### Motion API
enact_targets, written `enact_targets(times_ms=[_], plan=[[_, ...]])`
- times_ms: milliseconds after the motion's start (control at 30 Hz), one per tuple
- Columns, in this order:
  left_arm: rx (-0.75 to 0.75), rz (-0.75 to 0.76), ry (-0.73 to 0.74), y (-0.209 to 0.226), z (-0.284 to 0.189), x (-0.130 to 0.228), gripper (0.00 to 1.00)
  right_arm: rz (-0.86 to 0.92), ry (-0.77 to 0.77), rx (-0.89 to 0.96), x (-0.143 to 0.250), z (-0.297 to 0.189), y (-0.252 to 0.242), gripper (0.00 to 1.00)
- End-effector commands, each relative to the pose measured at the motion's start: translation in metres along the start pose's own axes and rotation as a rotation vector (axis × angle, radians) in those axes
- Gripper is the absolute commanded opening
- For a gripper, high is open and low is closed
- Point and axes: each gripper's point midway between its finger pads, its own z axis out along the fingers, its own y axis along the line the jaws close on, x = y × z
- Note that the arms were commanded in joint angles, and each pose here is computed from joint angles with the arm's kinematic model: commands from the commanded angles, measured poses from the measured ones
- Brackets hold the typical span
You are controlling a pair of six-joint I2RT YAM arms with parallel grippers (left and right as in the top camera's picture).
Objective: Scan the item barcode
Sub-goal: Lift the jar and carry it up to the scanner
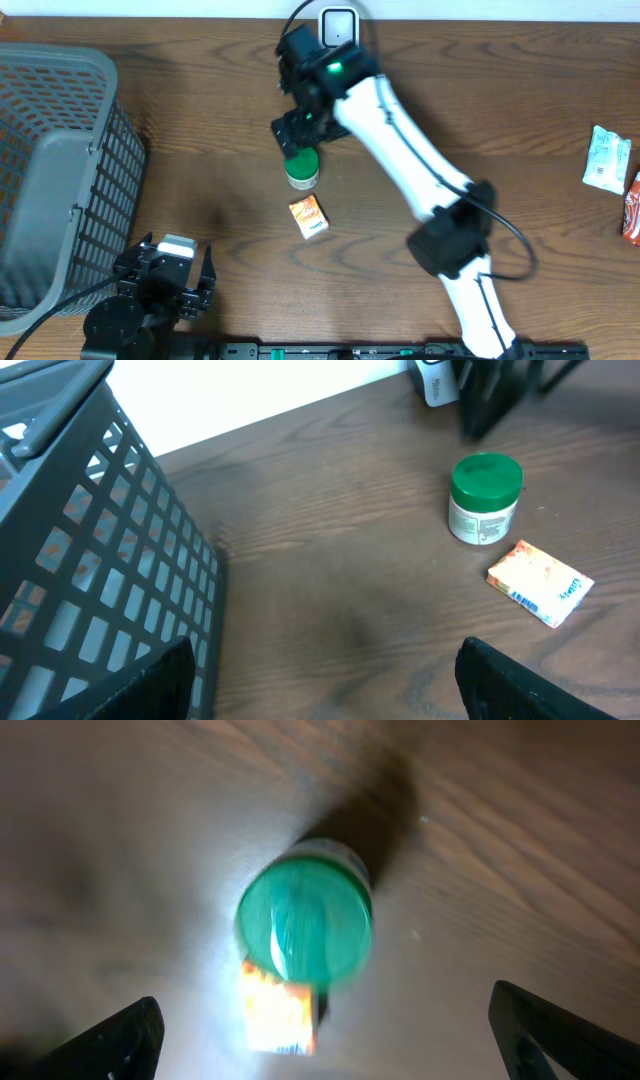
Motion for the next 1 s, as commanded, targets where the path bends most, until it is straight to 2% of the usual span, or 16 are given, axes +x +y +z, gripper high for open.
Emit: enact_targets(times_ms=[0, 233, 533, 800, 900, 967], plan=[[-0.013, 0.003, -0.003, 0.002, -0.001, -0.001, 0.84, -0.005, 0.086, 0.059, 0.009, 0.053, 0.009, 0.99], [-0.013, 0.003, -0.003, 0.002, -0.001, -0.001, 0.84, -0.032, 0.135, 0.093, 0.015, 0.095, 0.013, 0.99], [-0.013, 0.003, -0.003, 0.002, -0.001, -0.001, 0.84, 0.009, 0.119, 0.119, 0.01, 0.107, 0.005, 0.99], [-0.013, 0.003, -0.003, 0.002, -0.001, -0.001, 0.84, 0.043, 0.131, 0.127, 0.011, 0.115, 0.0, 0.86], [-0.013, 0.003, -0.003, 0.002, -0.001, -0.001, 0.84, 0.045, 0.146, 0.131, 0.014, 0.114, -0.001, 0.71], [-0.013, 0.003, -0.003, 0.002, -0.001, -0.001, 0.84, 0.045, 0.157, 0.134, 0.017, 0.114, -0.002, 0.67]])
